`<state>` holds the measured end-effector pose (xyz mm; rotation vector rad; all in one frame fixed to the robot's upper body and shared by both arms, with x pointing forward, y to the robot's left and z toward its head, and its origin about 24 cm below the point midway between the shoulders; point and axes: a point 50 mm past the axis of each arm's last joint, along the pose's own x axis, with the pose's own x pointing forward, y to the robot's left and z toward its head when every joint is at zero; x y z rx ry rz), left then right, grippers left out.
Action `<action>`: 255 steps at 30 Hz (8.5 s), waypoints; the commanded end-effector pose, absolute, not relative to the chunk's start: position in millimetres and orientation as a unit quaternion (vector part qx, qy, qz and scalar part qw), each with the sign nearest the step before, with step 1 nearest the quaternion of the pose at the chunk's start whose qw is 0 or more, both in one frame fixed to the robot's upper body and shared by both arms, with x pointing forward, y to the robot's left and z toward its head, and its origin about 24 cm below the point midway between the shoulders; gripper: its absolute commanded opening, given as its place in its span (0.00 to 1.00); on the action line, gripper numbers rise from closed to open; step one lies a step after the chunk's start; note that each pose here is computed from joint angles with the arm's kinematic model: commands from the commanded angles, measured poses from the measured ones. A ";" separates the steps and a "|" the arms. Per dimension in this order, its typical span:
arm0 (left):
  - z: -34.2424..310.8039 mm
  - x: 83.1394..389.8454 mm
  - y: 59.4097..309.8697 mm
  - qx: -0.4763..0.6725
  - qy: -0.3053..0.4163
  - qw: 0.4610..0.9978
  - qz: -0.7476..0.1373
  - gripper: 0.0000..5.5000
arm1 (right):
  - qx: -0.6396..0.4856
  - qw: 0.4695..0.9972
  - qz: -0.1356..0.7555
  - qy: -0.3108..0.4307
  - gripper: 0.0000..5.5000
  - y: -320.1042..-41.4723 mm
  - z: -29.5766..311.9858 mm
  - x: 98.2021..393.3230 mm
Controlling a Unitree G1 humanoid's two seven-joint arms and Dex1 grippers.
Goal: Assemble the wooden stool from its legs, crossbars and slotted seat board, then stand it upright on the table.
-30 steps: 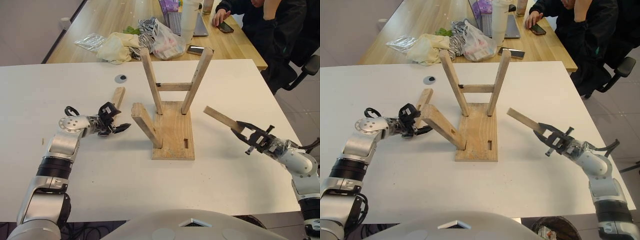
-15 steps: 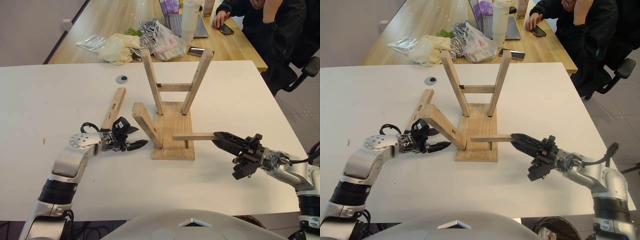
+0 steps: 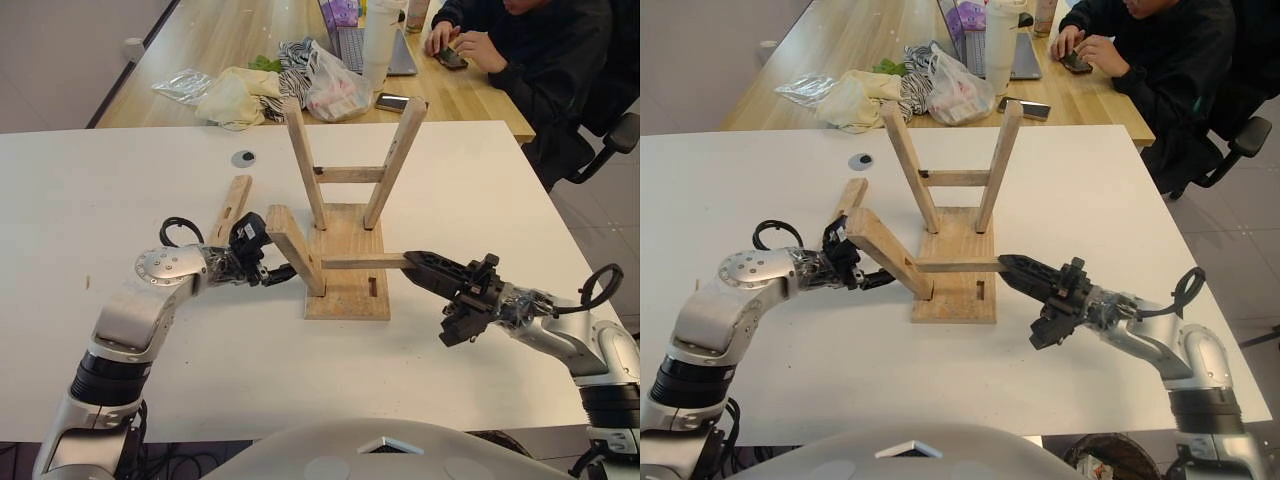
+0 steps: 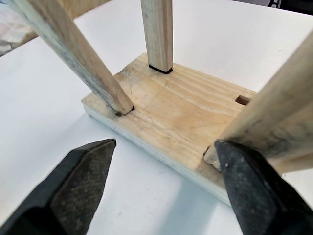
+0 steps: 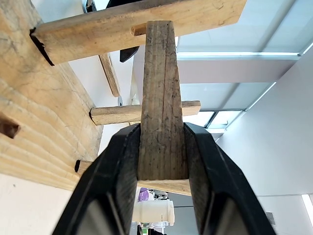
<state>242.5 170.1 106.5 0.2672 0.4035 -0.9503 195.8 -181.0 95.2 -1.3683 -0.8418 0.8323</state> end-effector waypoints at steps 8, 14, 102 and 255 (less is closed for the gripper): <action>121.6 242.0 161.2 0.133 0.172 0.858 -0.465 0.68 | -0.608 0.594 0.386 -0.358 0.23 -174.4 92.2 201.3; 123.2 242.1 160.5 0.131 0.170 0.860 -0.462 0.68 | -0.617 0.576 0.405 -0.352 0.23 -175.1 86.3 199.5; 125.8 211.0 158.8 0.080 -0.008 0.797 -0.599 0.37 | -0.655 0.569 0.339 -0.364 0.23 -175.0 108.4 215.3; 205.6 338.3 121.0 -0.188 0.008 0.656 -0.731 0.36 | 0.390 0.714 0.574 -0.091 0.44 -121.9 210.5 308.6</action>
